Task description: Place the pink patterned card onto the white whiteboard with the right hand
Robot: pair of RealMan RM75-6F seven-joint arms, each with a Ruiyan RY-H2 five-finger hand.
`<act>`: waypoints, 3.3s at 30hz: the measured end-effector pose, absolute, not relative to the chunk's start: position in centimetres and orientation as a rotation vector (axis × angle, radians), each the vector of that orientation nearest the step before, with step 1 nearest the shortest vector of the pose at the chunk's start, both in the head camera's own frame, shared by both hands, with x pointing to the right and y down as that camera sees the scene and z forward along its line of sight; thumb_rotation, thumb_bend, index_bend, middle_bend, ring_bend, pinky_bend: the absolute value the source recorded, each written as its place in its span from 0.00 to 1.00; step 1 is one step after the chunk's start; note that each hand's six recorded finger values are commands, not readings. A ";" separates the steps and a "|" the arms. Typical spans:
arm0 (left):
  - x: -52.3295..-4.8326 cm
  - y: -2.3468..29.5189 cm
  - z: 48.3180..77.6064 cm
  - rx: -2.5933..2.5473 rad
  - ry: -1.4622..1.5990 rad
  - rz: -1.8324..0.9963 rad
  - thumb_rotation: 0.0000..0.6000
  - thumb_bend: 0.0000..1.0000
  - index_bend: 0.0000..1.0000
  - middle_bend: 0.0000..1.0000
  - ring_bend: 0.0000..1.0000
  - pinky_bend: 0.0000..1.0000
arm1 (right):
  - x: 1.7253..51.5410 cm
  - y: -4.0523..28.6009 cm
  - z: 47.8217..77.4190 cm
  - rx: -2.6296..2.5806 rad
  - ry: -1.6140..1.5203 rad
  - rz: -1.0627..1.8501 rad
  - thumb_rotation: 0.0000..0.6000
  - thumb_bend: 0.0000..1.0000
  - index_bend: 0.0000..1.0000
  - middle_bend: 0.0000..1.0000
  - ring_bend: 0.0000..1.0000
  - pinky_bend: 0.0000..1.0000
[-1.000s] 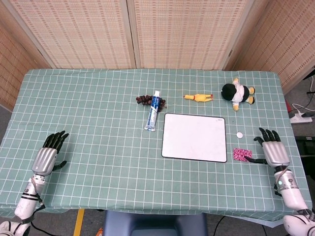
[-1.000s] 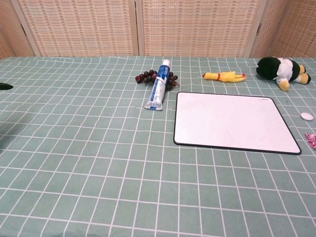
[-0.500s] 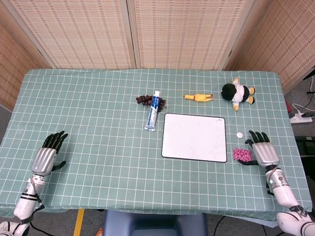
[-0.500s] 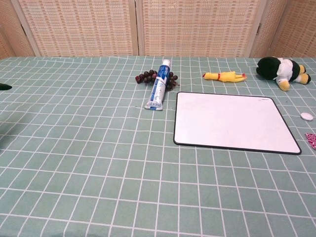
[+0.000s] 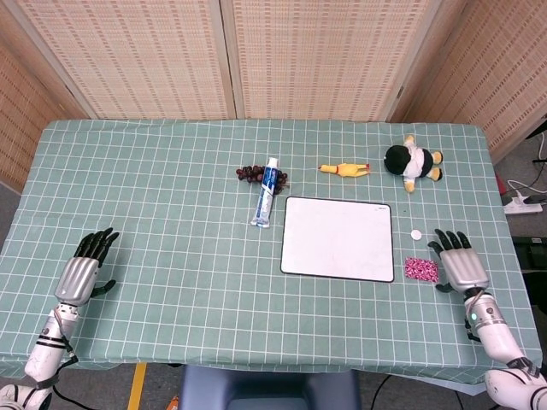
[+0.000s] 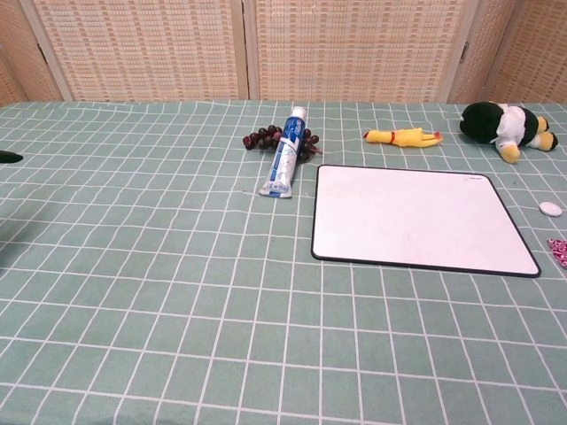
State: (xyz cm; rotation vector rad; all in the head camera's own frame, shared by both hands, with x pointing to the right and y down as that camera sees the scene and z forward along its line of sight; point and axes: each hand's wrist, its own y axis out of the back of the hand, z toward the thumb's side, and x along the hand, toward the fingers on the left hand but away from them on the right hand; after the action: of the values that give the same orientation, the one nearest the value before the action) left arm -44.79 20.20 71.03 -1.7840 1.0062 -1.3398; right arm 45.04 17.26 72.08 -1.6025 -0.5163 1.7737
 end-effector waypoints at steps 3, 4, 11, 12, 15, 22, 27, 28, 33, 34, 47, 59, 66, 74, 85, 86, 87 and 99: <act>-44.8 20.2 71.1 -1.787 1.008 -1.342 1.00 0.16 0.00 0.00 0.00 0.00 | 44.8 17.1 72.1 -1.610 -0.530 1.765 1.00 0.00 0.29 0.00 0.00 0.00; -44.8 20.2 71.1 -1.787 1.008 -1.342 1.00 0.16 0.00 0.00 0.00 0.00 | 44.7 17.0 72.1 -1.613 -0.535 1.762 1.00 0.00 0.30 0.00 0.00 0.00; -44.9 20.2 71.2 -1.791 1.003 -1.347 1.00 0.16 0.00 0.00 0.00 0.00 | 44.5 16.8 72.0 -1.629 -0.565 1.750 1.00 0.00 0.33 0.00 0.00 0.00; -44.9 20.2 71.2 -1.791 1.002 -1.347 1.00 0.16 0.00 0.00 0.00 0.00 | 44.6 16.8 72.1 -1.629 -0.564 1.753 1.00 0.00 0.34 0.00 0.00 0.00; -44.9 20.2 71.2 -1.791 1.000 -1.348 1.00 0.16 0.00 0.00 0.00 0.00 | 44.7 16.8 72.2 -1.630 -0.563 1.763 1.00 0.00 0.34 0.00 0.00 0.00; -44.9 20.2 71.2 -1.795 0.995 -1.350 1.00 0.16 0.00 0.00 0.00 0.00 | 44.5 16.9 72.5 -1.641 -0.566 1.773 1.00 0.00 0.38 0.00 0.00 0.00; -44.9 20.2 71.3 -1.798 0.994 -1.351 1.00 0.16 0.00 0.00 0.00 0.00 | 44.5 16.8 72.4 -1.646 -0.575 1.772 1.00 0.00 0.38 0.00 0.00 0.00; -44.9 20.2 71.3 -1.798 0.995 -1.351 1.00 0.16 0.00 0.00 0.00 0.00 | 44.5 16.8 72.4 -1.646 -0.576 1.773 1.00 0.00 0.38 0.00 0.00 0.00; -44.9 20.2 71.3 -1.799 0.995 -1.351 1.00 0.16 0.00 0.00 0.00 0.00 | 44.6 16.8 72.6 -1.641 -0.574 1.786 1.00 0.00 0.38 0.00 0.00 0.00; -44.9 20.3 71.3 -1.800 0.995 -1.352 1.00 0.16 0.00 0.00 0.00 0.00 | 44.6 16.8 72.6 -1.642 -0.575 1.788 1.00 0.00 0.39 0.00 0.00 0.00; -44.9 20.3 71.4 -1.814 0.994 -1.358 1.00 0.16 0.00 0.00 0.00 0.00 | 44.8 16.8 72.9 -1.647 -0.576 1.813 1.00 0.00 0.41 0.00 0.00 0.00; -44.9 20.3 71.6 -1.819 0.990 -1.363 1.00 0.16 0.00 0.00 0.00 0.00 | 45.1 16.8 73.2 -1.660 -0.568 1.857 1.00 0.00 0.38 0.00 0.00 0.00; -44.8 20.3 71.7 -1.832 0.982 -1.369 1.00 0.16 0.00 0.00 0.00 0.00 | 45.1 16.8 73.2 -1.672 -0.562 1.870 1.00 0.00 0.47 0.00 0.00 0.00; -44.8 20.3 71.7 -1.840 0.987 -1.367 1.00 0.16 0.00 0.00 0.00 0.00 | 45.0 16.7 73.0 -1.673 -0.581 1.868 1.00 0.00 0.49 0.00 0.00 0.00; -44.8 20.3 71.7 -1.844 0.987 -1.366 1.00 0.16 0.00 0.00 0.00 0.00 | 44.0 15.5 70.9 -1.694 -0.659 1.792 1.00 0.01 0.49 0.00 0.00 0.00; -44.8 20.3 71.7 -1.843 0.988 -1.366 1.00 0.16 0.00 0.00 0.00 0.00 | 43.7 15.3 70.6 -1.700 -0.668 1.779 1.00 0.01 0.49 0.00 0.00 0.00; -44.8 20.3 71.7 -1.842 0.990 -1.366 1.00 0.16 0.00 0.00 0.00 0.00 | 43.4 15.0 70.4 -1.705 -0.675 1.768 1.00 0.01 0.49 0.00 0.00 0.00; -45.2 20.1 71.5 -1.833 1.009 -1.372 1.00 0.16 0.00 0.00 0.00 0.00 | 36.2 9.8 71.7 -1.809 -0.693 1.646 1.00 0.02 0.49 0.00 0.00 0.00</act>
State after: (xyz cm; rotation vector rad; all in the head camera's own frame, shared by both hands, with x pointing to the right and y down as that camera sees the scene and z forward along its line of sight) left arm -45.22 20.05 71.49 -1.8332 1.0093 -1.3717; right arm 36.24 9.77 71.66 -1.8094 -0.6934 1.6462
